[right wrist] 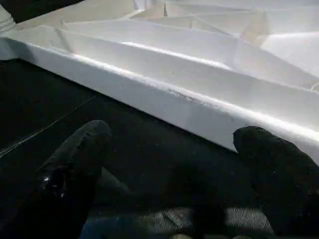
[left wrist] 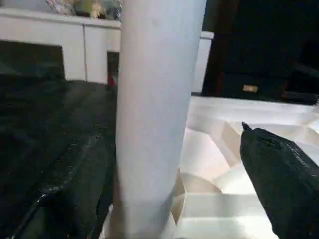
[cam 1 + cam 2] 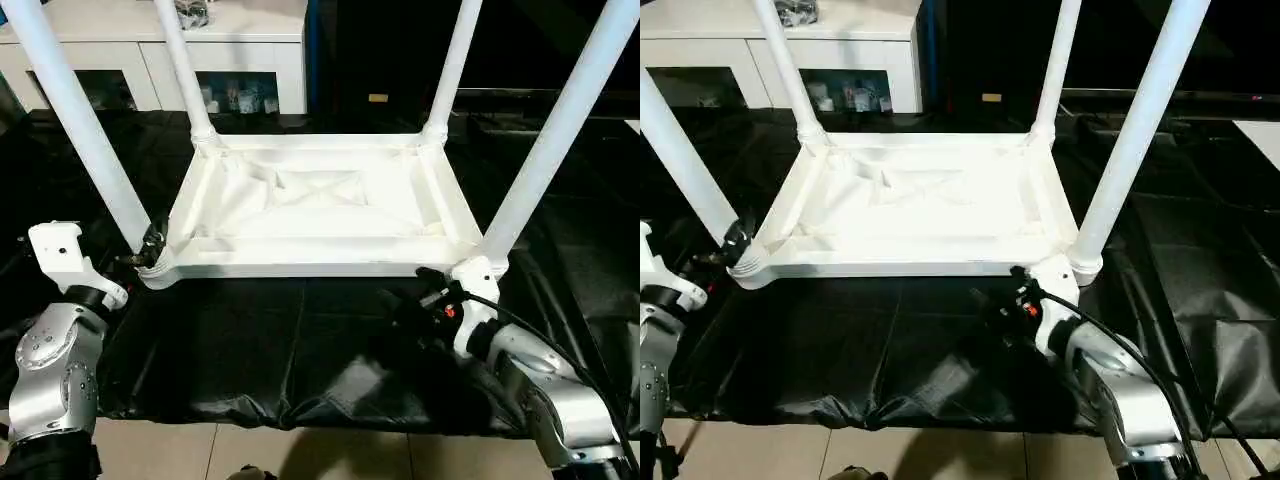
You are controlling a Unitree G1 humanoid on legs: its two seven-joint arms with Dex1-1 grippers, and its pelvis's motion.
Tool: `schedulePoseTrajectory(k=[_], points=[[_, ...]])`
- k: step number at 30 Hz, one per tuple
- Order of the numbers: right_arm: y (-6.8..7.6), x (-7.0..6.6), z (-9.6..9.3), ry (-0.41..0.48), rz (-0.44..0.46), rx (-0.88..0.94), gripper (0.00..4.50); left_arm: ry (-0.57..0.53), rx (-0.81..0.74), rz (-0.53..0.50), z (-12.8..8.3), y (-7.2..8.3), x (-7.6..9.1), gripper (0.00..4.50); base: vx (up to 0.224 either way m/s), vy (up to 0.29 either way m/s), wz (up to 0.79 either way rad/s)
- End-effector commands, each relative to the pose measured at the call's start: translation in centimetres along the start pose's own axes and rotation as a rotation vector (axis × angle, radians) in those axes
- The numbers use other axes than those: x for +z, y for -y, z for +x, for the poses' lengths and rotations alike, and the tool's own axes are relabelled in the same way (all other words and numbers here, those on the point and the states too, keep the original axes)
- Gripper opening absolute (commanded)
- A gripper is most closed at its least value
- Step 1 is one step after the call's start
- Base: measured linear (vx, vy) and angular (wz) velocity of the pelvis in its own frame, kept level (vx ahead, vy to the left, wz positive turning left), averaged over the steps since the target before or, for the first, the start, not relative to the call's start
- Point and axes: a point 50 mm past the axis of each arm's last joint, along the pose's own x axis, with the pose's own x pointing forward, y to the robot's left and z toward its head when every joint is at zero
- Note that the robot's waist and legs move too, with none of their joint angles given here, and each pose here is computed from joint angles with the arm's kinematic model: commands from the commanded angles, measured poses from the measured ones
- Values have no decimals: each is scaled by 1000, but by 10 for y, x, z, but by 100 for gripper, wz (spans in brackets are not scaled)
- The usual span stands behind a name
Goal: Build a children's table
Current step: Rotate table base
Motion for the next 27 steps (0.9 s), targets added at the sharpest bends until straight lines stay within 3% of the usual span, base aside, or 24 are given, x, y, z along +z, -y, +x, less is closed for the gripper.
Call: schedulePoseTrajectory(k=[1,7,9,12,14,16,22,27], points=[[-2,6,0,13,6,14,445,-1,-17,9,7,-2,2,450,0,0,0],[-6,4,10,-70,23,60,445,-33,-106,-35,46,-4,8,450,0,0,0],[-5,2,10,-94,21,62,445,-43,-132,-48,51,-2,8,450,0,0,0],[1,-8,18,-199,-13,45,445,-122,-380,-107,65,9,10,450,0,0,0],[2,-8,20,-205,-12,42,445,-131,-423,-102,66,11,10,450,0,0,0],[9,-8,31,-204,-13,3,445,-200,-574,-160,66,17,9,450,0,0,0],[18,-7,53,-194,16,-50,445,-338,-821,-278,59,25,8,450,0,0,0],[19,-6,63,-191,12,-50,445,-372,-1035,-359,51,49,7,450,0,0,0]])
